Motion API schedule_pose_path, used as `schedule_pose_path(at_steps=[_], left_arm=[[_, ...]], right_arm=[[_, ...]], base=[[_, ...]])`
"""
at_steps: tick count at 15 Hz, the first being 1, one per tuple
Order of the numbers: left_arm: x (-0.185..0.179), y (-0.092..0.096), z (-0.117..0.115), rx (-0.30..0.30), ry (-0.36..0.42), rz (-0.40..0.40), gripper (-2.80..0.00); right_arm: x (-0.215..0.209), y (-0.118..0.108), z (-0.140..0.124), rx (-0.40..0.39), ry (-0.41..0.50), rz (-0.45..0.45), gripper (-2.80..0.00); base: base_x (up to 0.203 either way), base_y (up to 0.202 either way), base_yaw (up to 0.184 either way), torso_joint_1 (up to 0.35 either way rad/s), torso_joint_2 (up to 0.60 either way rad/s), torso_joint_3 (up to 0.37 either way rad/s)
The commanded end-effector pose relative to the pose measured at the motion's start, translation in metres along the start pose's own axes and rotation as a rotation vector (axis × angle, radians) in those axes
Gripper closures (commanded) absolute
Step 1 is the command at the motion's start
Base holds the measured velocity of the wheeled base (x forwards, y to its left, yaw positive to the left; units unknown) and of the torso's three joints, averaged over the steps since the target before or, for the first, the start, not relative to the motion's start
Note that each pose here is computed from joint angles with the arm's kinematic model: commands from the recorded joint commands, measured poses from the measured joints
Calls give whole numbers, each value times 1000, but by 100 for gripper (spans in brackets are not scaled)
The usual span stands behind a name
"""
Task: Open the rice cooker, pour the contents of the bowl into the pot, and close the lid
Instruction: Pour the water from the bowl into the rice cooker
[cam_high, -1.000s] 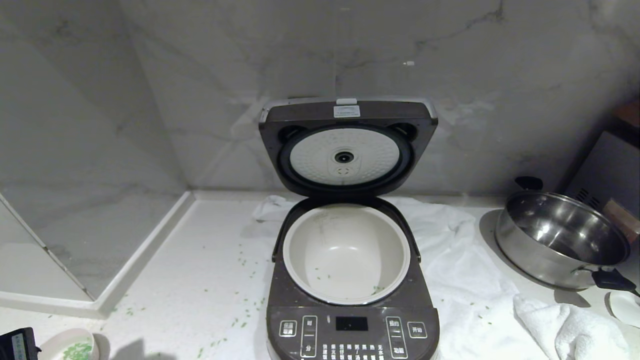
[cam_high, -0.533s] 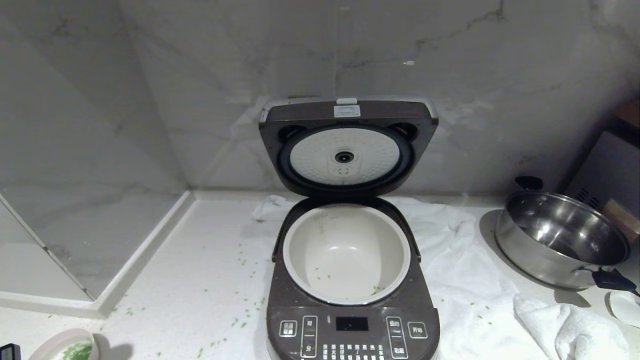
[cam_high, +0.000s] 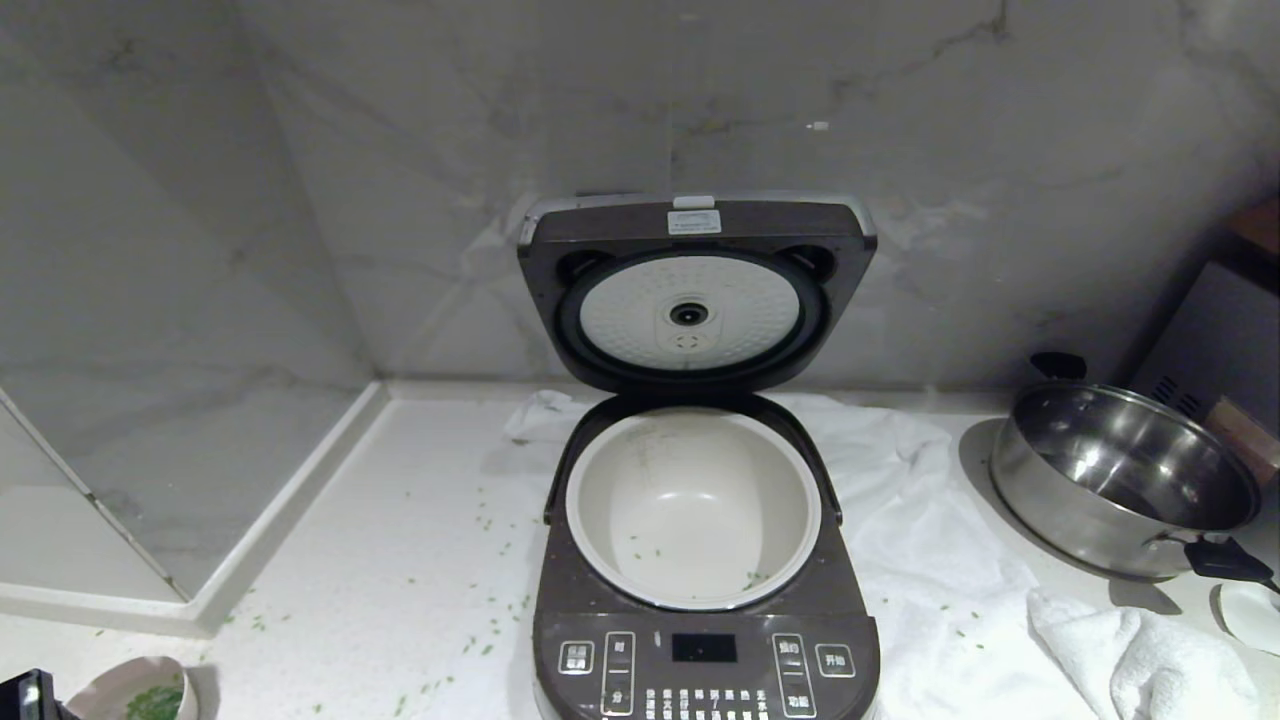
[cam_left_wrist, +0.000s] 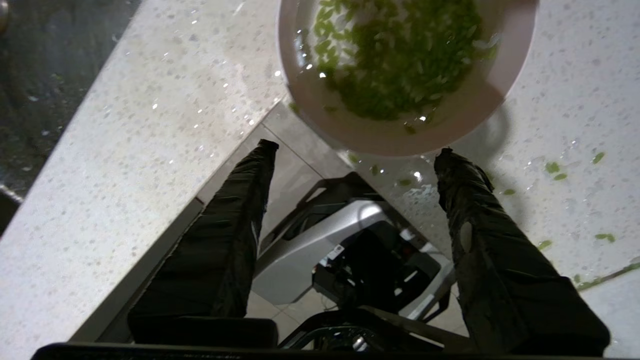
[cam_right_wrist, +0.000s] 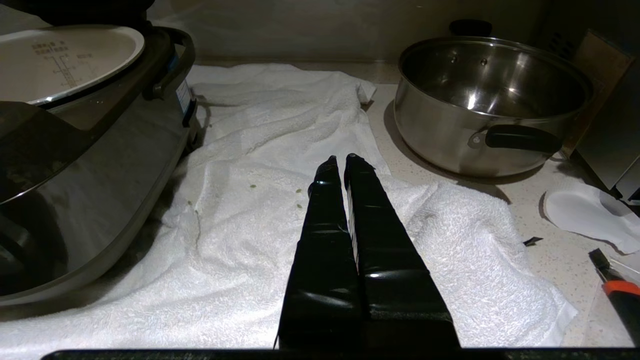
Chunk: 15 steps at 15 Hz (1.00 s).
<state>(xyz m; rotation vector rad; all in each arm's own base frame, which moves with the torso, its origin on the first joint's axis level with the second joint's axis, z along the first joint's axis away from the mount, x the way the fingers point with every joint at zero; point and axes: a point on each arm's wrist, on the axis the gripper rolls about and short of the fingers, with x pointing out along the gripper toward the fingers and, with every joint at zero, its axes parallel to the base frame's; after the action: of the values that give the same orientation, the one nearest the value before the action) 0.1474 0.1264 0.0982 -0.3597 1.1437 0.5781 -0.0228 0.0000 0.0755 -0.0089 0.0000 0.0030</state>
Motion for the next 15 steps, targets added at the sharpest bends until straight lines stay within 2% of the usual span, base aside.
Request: schedule_pose_path(at_steps=[1, 3, 6, 8, 10, 15], left_arm=[[23, 1, 15, -6, 64, -42, -280], [28, 2, 27, -8, 54, -54, -280], [43, 3, 35, -10, 81, -56, -280], [59, 8, 42, -25, 49, -42, -280], [69, 15, 45, -42, 26, -31, -280], [78, 21, 45, -65, 48, -25, -280]], right_arm=[[0, 0, 0, 0, 2, 2, 0], [0, 0, 0, 0, 2, 2, 0], [0, 0, 0, 0, 2, 0, 0], [0, 0, 0, 0, 1, 0, 0], [0, 0, 0, 0, 1, 2, 0], [0, 0, 0, 0, 2, 2, 0]], base=[[0, 0, 0, 0, 0, 0], [0, 0, 0, 0, 0, 0], [0, 0, 0, 0, 0, 0], [0, 0, 0, 0, 0, 0], [0, 0, 0, 0, 0, 0], [0, 0, 0, 0, 0, 0]])
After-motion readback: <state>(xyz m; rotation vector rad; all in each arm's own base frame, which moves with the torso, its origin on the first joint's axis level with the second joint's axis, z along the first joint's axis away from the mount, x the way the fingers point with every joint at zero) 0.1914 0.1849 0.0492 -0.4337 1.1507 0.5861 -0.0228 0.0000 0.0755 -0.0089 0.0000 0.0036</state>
